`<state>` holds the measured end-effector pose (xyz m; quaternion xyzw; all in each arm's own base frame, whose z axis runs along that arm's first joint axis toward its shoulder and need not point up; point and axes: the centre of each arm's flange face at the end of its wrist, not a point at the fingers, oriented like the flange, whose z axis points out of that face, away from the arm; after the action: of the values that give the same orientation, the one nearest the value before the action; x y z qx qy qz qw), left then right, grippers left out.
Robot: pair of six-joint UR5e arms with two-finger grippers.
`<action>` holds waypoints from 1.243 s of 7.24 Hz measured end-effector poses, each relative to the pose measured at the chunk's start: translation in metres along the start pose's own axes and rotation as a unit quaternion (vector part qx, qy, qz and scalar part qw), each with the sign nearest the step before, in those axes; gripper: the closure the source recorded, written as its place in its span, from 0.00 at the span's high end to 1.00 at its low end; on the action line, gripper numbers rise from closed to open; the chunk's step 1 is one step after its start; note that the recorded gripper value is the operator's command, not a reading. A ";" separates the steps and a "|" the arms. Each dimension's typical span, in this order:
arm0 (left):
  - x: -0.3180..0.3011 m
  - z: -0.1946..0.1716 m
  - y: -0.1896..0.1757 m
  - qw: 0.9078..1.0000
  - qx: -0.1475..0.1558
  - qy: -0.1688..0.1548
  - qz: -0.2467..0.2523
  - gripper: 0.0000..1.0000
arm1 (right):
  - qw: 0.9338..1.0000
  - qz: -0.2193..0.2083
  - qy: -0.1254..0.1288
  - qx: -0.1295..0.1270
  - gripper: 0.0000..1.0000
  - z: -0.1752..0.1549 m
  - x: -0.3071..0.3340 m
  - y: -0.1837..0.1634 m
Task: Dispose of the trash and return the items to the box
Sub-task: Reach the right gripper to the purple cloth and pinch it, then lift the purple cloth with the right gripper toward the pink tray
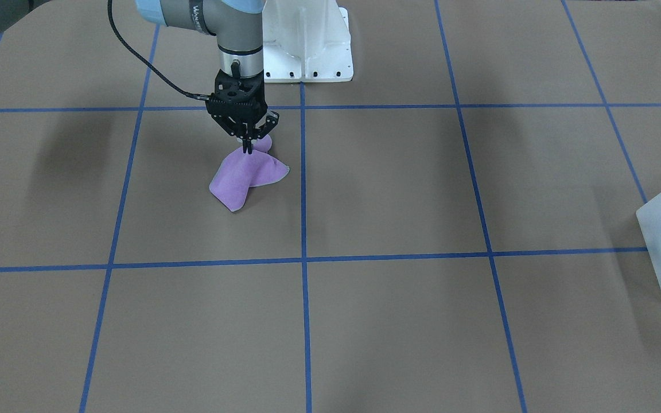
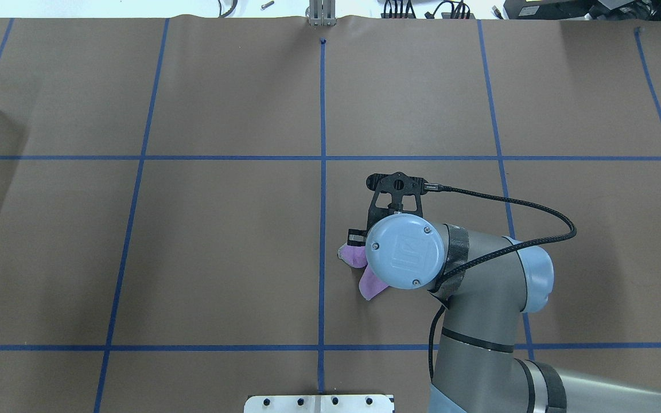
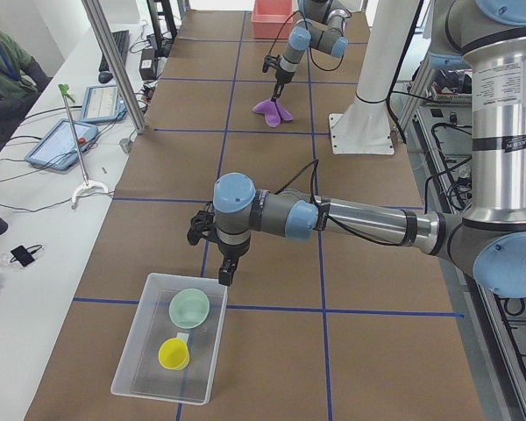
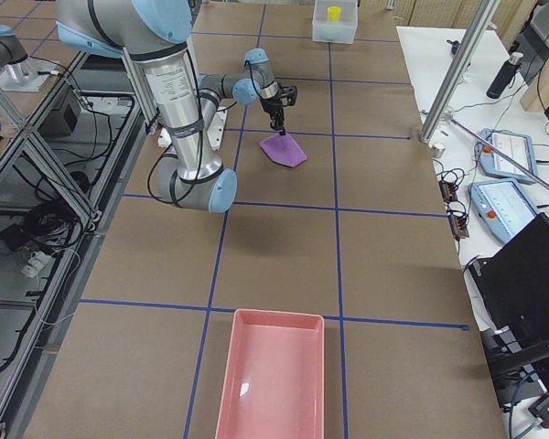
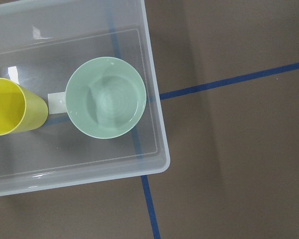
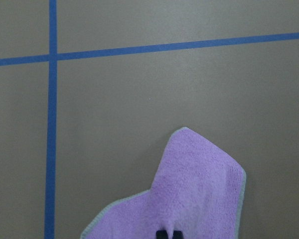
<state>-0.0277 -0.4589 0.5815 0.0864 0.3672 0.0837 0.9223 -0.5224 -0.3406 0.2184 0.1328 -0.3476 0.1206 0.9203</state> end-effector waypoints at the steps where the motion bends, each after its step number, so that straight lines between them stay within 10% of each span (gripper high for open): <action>1: 0.000 0.000 0.001 1.000 -0.001 0.000 -0.001 0.99 | 1.000 0.001 -0.005 0.005 0.00 -0.008 0.004 -0.012; 5: -0.010 0.010 0.018 1.000 -0.012 0.001 -0.006 0.99 | 0.998 -0.051 -0.011 -0.027 0.00 -0.045 0.106 -0.148; 9: -0.013 0.019 0.036 0.999 -0.022 0.036 0.020 0.99 | 0.985 -0.146 -0.009 -0.086 0.00 -0.069 0.352 -0.261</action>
<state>-0.0272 -0.4284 0.6111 0.0707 0.3965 0.1133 0.9083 -0.1421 -0.5165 0.3631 0.1034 -0.3413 -0.0471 0.9331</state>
